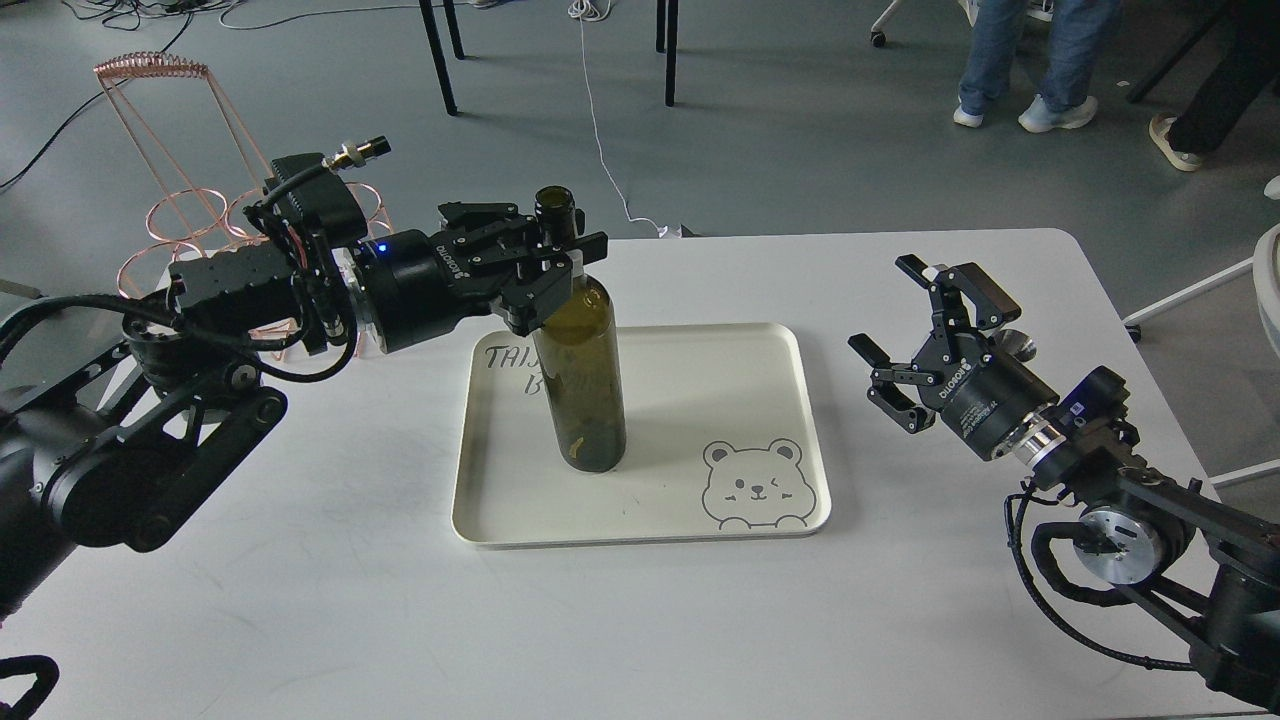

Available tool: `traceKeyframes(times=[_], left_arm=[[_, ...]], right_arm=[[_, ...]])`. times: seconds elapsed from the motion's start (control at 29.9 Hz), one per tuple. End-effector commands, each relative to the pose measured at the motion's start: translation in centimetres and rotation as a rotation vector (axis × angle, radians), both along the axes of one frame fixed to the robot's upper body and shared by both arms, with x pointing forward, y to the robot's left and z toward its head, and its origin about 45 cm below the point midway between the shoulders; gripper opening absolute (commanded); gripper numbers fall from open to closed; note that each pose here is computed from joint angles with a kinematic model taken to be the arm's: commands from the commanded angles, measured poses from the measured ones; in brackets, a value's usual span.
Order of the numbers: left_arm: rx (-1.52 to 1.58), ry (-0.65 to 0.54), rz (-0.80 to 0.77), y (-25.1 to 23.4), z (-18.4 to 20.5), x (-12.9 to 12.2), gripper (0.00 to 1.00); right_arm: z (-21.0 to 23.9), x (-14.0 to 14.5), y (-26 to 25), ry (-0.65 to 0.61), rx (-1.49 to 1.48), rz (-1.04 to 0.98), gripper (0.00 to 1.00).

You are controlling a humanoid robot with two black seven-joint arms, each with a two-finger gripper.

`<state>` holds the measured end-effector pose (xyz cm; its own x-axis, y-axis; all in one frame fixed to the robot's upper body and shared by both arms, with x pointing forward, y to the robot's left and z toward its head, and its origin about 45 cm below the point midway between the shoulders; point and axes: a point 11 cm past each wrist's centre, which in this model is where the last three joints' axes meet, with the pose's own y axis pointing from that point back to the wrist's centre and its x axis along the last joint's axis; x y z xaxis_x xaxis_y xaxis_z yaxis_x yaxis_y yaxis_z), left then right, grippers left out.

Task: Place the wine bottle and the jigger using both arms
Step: 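Lift the bottle and carry it over the copper wire rack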

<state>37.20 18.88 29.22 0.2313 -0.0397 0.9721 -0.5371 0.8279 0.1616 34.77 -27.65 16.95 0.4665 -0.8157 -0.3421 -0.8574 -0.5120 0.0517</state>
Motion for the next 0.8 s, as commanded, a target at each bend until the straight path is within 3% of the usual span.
traceKeyframes(times=[0.0, 0.23, 0.4, 0.57, 0.77], left_arm=[[-0.006, -0.037, -0.01, -0.3, 1.6, 0.5, 0.2], [-0.024, -0.181, 0.023, 2.8, 11.6, 2.7, 0.21], [-0.007, -0.204, 0.204, 9.8, 16.8, 5.2, 0.21], [0.043, -0.2, 0.398, 17.0, 18.0, 6.3, 0.21], [0.124, -0.151, 0.418, 18.1, 15.8, 6.2, 0.21]], right_arm=[[0.0, 0.0, 0.0, 0.001, 0.0, 0.0, 0.99], [0.0, 0.1, -0.1, 0.0, -0.009, -0.012, 0.99], [0.0, 0.1, -0.2, -0.002, -0.01, -0.019, 0.99], [0.0, 0.1, 0.0, -0.008, -0.018, -0.01, 0.99], [-0.1, 0.0, 0.1, -0.008, -0.021, -0.005, 0.99]])
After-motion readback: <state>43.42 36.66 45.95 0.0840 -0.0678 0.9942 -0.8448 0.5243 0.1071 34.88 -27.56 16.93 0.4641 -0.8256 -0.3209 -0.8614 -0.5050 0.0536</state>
